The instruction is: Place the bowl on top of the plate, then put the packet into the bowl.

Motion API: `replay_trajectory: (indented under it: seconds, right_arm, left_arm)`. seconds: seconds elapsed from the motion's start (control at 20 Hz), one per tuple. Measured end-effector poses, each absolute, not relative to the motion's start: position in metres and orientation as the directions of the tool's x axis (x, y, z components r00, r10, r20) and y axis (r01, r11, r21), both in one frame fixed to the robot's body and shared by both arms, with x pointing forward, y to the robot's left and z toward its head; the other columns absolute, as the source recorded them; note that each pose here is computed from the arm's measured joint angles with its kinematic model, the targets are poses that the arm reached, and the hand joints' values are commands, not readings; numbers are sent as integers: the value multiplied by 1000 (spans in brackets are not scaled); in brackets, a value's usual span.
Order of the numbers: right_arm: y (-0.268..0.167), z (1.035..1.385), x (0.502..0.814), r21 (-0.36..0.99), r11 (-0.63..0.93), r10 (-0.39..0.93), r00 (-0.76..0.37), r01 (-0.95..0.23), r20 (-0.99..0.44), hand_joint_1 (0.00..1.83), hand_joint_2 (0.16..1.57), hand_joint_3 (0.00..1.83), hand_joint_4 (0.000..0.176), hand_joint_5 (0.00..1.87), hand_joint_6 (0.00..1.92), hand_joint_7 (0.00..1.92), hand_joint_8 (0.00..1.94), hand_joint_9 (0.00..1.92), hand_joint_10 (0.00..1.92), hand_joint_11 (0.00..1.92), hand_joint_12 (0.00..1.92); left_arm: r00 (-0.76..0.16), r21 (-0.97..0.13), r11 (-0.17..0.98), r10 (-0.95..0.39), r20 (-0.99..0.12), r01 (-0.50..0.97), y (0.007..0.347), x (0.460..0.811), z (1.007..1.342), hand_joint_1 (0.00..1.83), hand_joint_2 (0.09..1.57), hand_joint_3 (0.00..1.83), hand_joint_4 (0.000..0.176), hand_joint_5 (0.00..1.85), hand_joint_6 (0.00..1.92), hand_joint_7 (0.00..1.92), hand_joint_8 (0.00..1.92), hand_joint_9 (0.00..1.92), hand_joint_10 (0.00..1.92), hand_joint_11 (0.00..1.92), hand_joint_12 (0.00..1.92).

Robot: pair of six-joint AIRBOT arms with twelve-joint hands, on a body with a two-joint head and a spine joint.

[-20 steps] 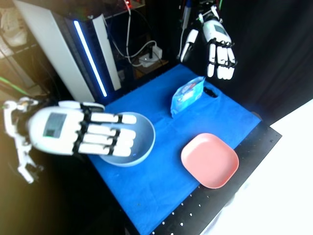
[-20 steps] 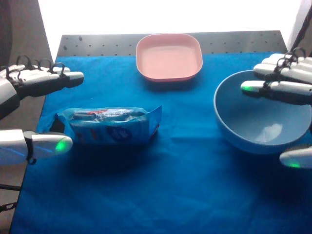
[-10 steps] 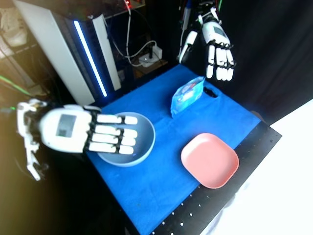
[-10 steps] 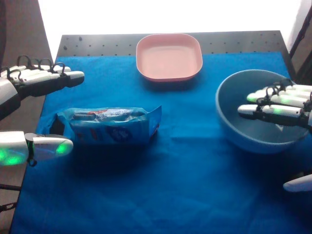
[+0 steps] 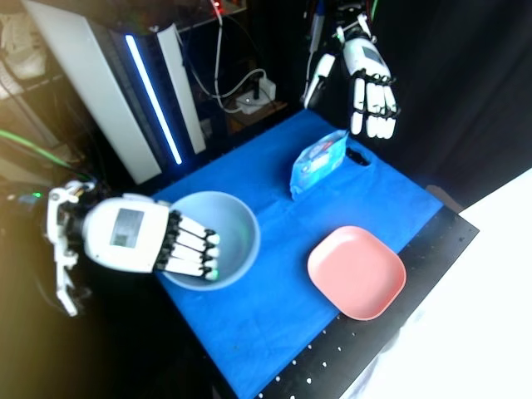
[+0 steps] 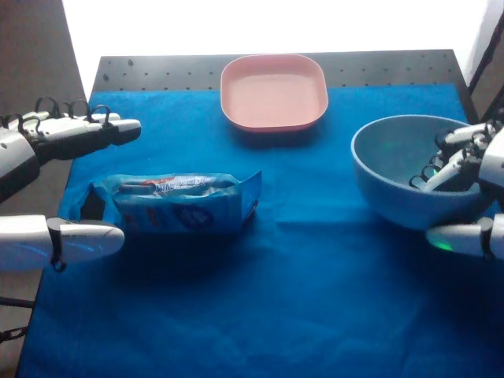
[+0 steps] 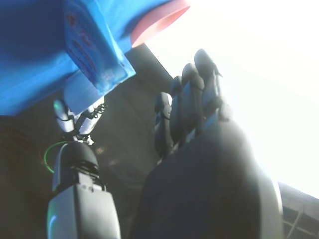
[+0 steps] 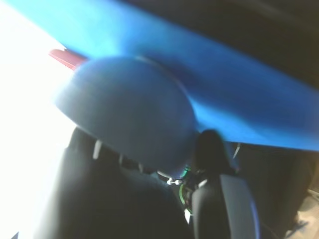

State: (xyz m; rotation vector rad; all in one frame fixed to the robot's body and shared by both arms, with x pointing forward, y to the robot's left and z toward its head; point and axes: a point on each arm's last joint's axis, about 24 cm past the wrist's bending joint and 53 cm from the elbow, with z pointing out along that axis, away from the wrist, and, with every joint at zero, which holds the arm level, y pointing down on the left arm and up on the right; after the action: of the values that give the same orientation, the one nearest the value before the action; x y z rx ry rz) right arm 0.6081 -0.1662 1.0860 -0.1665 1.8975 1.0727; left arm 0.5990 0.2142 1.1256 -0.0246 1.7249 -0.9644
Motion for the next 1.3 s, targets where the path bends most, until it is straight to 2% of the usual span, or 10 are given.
replay_trajectory:
  seconds: [0.15,0.2,0.3,0.6,0.7,0.75,0.8,0.9,1.0,1.3]
  right_arm:
    - [-160,1094,611,610,595,306,-555,-523,-773,251,1372,0,0,1276,946,1596,196,1363,498,824,1182]
    - [-158,1098,613,606,590,306,-547,-534,-779,232,1355,0,0,1216,1518,1488,1253,1353,1453,1015,1739]
    - [-153,1105,616,601,578,309,-534,-552,-787,212,1385,6,0,1255,1905,1548,1913,1580,1902,1470,1914]
    - [-142,1110,624,566,586,272,-517,-580,-812,409,1461,5,0,960,1921,1412,1941,1498,1921,1404,1921]
    - [-141,1118,627,564,576,285,-501,-592,-817,439,1505,1,156,933,1921,1449,1941,1526,1921,1477,1921]
    - [-139,1118,627,561,573,283,-499,-597,-820,336,1519,5,172,905,1921,1464,1941,1556,1921,1531,1921]
    - [-136,1116,628,560,572,280,-500,-599,-820,283,1532,6,175,892,1921,1465,1941,1566,1921,1556,1921]
    - [-131,1117,630,555,566,273,-497,-609,-824,618,1492,6,104,477,1921,1428,1941,1553,1921,1535,1921]
    - [-127,1127,638,552,557,294,-475,-620,-830,544,1498,0,136,782,1921,1412,1941,1538,1921,1561,1921]
    - [-100,1152,672,548,523,357,-416,-653,-837,468,1550,6,132,1164,1921,1498,1941,1623,1921,1636,1921]
  left_arm:
    - [-393,-607,668,-467,-792,431,215,599,1126,496,1030,3,53,270,0,246,5,244,7,0,577]
    - [-393,-608,667,-468,-792,431,215,600,1126,497,1031,2,54,269,0,256,9,249,8,0,578]
    - [-394,-608,666,-468,-791,431,215,599,1126,501,1031,2,51,281,5,261,8,253,8,0,576]
    - [-393,-612,662,-472,-789,434,214,599,1127,497,1051,1,41,277,2,244,0,246,1,0,526]
    - [-392,-612,661,-473,-789,433,214,599,1127,519,1044,0,46,286,2,245,0,246,1,0,512]
    - [-391,-611,662,-473,-790,433,215,600,1128,525,1040,0,45,289,1,243,0,244,0,0,496]
    - [-390,-611,663,-474,-790,432,216,601,1128,528,1040,0,41,291,1,248,1,251,2,0,520]
    - [-389,-613,663,-476,-789,431,216,601,1128,518,1040,0,45,284,0,257,4,258,4,0,519]
    - [-390,-614,662,-477,-788,431,216,601,1128,518,1039,0,57,271,0,264,5,267,7,0,518]
    - [-395,-618,658,-479,-784,430,214,600,1125,472,1050,4,58,280,0,308,13,326,17,0,531]
